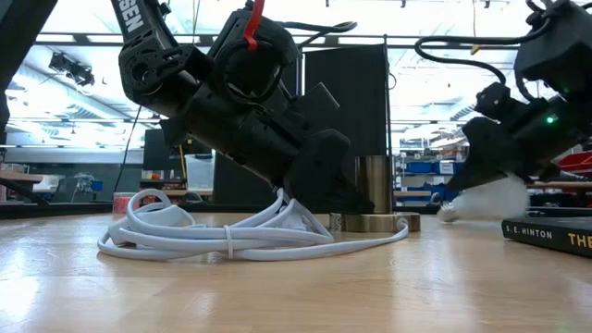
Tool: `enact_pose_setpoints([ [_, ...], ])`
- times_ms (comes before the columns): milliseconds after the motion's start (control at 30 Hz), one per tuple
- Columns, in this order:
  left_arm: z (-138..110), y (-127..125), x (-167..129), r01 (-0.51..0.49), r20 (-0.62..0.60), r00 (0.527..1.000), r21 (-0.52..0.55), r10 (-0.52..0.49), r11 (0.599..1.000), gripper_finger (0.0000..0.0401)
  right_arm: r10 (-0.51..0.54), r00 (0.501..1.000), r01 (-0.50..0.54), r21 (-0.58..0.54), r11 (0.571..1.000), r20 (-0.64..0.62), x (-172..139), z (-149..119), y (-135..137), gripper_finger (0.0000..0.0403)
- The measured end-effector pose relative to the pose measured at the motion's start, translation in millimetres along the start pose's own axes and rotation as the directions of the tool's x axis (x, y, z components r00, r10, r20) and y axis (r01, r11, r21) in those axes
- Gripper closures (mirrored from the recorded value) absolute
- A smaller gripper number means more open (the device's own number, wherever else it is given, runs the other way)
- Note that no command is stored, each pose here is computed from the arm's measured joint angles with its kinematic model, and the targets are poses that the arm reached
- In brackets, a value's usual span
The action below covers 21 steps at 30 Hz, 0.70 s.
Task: Screw lightbulb
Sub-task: Remove the white lightbulb into the silver lamp, then return to Home Position
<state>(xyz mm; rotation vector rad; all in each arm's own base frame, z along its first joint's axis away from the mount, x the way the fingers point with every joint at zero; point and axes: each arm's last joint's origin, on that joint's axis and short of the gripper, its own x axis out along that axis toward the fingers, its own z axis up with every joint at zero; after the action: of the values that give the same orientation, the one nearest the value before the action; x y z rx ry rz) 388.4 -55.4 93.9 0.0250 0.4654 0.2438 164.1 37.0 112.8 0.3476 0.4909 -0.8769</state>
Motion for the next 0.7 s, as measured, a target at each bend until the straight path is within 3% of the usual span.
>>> enact_pose_setpoints([
  [133, 0, -1, 0, 0.026, -0.002, 1.0, -0.001, -0.026, 1.0, 0.0223, 0.04, 0.999, -0.04, 0.015, 0.999, -0.032, 0, 0, 3, 0.0119],
  [400, -1, -1, 0, 0.043, -0.029, 0.999, 0.008, -0.043, 0.999, 0.0223, 0.106, 0.992, -0.113, -0.108, 0.988, -0.07, -11, 20, 15, 0.0104],
  [700, 11, 3, -17, 0.067, -0.12, 0.991, 0.059, -0.059, 0.996, 0.0223, 0.049, 0.988, -0.074, -0.172, 0.982, -0.144, -39, 59, 15, 0.0104],
])
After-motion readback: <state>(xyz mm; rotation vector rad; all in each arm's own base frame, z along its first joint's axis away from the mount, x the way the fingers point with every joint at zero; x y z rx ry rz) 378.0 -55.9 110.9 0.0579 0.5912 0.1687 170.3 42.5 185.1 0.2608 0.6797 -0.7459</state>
